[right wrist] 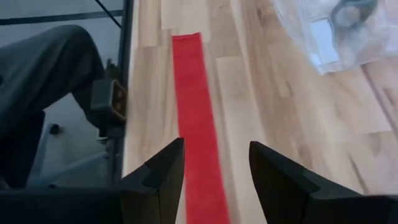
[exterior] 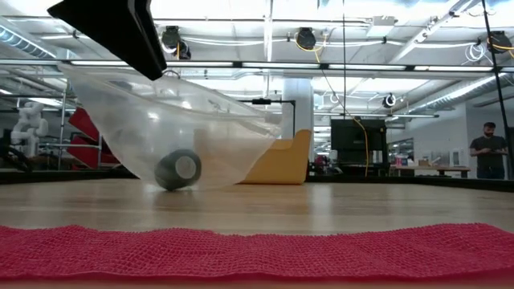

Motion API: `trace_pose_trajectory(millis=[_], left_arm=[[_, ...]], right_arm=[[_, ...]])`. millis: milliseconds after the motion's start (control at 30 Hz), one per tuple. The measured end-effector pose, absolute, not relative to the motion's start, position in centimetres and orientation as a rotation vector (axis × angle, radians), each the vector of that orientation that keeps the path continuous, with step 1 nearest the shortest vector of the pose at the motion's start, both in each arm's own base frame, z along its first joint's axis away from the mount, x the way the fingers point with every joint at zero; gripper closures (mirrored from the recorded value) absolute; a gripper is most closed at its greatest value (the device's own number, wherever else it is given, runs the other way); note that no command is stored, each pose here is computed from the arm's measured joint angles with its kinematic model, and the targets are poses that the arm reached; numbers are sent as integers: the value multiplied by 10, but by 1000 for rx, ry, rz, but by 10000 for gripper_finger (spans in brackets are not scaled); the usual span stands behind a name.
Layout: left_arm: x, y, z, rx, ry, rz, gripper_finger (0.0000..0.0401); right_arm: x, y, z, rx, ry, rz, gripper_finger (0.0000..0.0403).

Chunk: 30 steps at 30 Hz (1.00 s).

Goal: Roll bandage
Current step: Put the green bandage into the transparent zip bag, then roll the red bandage

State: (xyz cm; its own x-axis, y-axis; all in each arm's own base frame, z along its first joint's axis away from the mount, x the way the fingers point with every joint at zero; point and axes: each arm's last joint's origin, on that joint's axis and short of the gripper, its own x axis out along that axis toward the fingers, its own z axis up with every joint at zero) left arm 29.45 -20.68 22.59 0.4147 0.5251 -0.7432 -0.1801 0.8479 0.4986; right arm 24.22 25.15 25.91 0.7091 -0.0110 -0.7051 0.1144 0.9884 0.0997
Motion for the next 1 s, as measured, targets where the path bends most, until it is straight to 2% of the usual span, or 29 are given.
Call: trace_pose_trajectory(millis=[300, 533, 700, 867, 1000], left_arm=[[295, -206, 226, 399, 1066, 440, 173], [295, -211, 241, 385, 1091, 386, 170], [298, -226, 256, 376, 1011, 307, 170], [306, -242, 259, 367, 905, 203, 170], [313, -251, 262, 408, 832, 116, 170]], right_arm=[[236, 257, 259, 237, 773, -98, 236], [235, 264, 246, 229, 801, -118, 236], [234, 268, 237, 241, 829, -140, 236], [216, 279, 224, 230, 979, -110, 231], [198, 292, 214, 277, 1067, -107, 210]])
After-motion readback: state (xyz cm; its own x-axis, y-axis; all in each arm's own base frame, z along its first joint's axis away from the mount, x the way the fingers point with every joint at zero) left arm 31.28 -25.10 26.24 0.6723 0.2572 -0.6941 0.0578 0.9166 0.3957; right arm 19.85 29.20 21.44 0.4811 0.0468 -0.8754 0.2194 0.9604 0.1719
